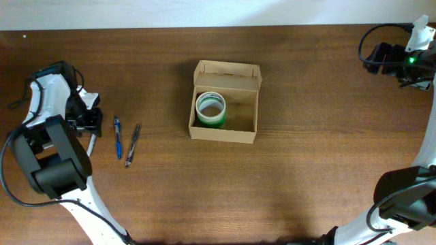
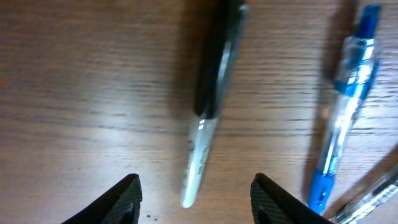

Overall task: Pack container
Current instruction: 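Lower the left gripper onto the black Sharpie marker and grasp it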

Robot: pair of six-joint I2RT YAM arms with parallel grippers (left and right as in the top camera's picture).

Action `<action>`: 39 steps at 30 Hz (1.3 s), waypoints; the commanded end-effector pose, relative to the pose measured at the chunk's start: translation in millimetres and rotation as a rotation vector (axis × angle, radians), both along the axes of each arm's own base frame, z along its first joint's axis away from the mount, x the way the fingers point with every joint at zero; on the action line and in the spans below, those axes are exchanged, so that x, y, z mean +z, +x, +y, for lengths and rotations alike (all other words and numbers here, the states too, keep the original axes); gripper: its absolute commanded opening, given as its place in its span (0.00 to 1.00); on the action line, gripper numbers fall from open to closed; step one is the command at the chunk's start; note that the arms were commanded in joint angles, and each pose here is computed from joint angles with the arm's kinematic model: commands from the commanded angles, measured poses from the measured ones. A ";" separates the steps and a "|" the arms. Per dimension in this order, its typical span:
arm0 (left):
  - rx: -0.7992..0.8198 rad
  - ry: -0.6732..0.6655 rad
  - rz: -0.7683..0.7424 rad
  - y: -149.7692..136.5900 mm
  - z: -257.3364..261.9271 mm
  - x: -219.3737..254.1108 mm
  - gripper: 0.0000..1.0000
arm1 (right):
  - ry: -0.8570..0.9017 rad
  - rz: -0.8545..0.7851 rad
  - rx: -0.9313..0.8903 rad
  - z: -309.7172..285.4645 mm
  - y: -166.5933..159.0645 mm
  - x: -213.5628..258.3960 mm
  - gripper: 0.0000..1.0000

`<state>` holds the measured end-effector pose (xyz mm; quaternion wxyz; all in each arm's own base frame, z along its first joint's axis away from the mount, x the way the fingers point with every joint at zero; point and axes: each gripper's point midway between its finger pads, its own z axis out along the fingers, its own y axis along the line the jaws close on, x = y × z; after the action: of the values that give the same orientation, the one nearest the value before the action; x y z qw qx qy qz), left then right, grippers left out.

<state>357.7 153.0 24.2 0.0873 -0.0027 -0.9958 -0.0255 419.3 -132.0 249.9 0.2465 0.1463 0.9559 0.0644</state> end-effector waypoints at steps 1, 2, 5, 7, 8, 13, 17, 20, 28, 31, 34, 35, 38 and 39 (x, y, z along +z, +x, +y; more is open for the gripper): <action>0.010 -0.017 0.001 -5.7 6.6 -0.1 0.56 | 0.016 -0.007 0.011 4.8 1.9 0.9 0.99; 0.015 -0.034 -0.004 -5.6 4.4 -1.2 0.56 | 0.016 -0.007 0.011 4.8 1.9 0.9 0.99; 0.014 -0.041 -0.006 -5.6 3.8 -2.4 0.56 | 0.016 -0.007 0.011 4.8 1.9 0.9 0.99; 0.014 -0.041 -0.006 -5.6 3.8 -2.4 0.57 | 0.017 -0.007 0.012 4.9 1.9 0.9 0.99; 0.014 -0.042 -0.006 -5.6 3.7 -2.4 0.56 | 0.016 -0.007 0.011 4.8 1.9 0.9 0.99; 0.013 -0.042 -0.005 -5.6 3.4 -2.7 0.57 | 0.016 -0.007 0.011 4.8 1.9 0.9 0.99; 0.012 -0.037 -0.006 -5.3 4.3 -3.0 0.57 | 0.016 -0.007 0.011 4.8 1.9 0.9 0.99; 0.001 -0.040 -0.002 -5.5 4.0 -4.4 0.57 | 0.016 -0.007 0.011 4.8 1.9 0.9 0.99; -0.049 -0.047 0.061 -5.4 -12.6 -25.5 0.57 | 0.016 -0.007 0.011 4.8 1.9 0.9 0.99; -0.074 -0.039 0.084 -4.9 -19.1 -32.6 0.57 | 0.016 -0.007 0.011 4.8 1.9 0.9 0.99; -0.094 -0.022 0.116 -7.1 -20.7 -40.8 0.57 | 0.016 -0.007 0.011 4.8 1.9 0.9 0.99; -0.095 -0.024 0.121 -7.5 -21.7 -42.2 0.57 | 0.016 -0.007 0.011 4.8 1.9 0.9 0.99; -0.076 -0.025 0.136 -9.9 -22.4 -47.9 0.56 | 0.016 -0.007 0.011 4.8 1.9 0.9 0.99; -0.069 -0.024 0.136 -9.9 -22.3 -48.1 0.54 | 0.017 -0.007 0.012 4.9 1.9 0.9 0.99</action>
<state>357.0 130.3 -2.5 0.1247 -0.0443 -0.9910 -0.0214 419.3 -131.9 249.9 0.2465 0.1465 0.9558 0.0646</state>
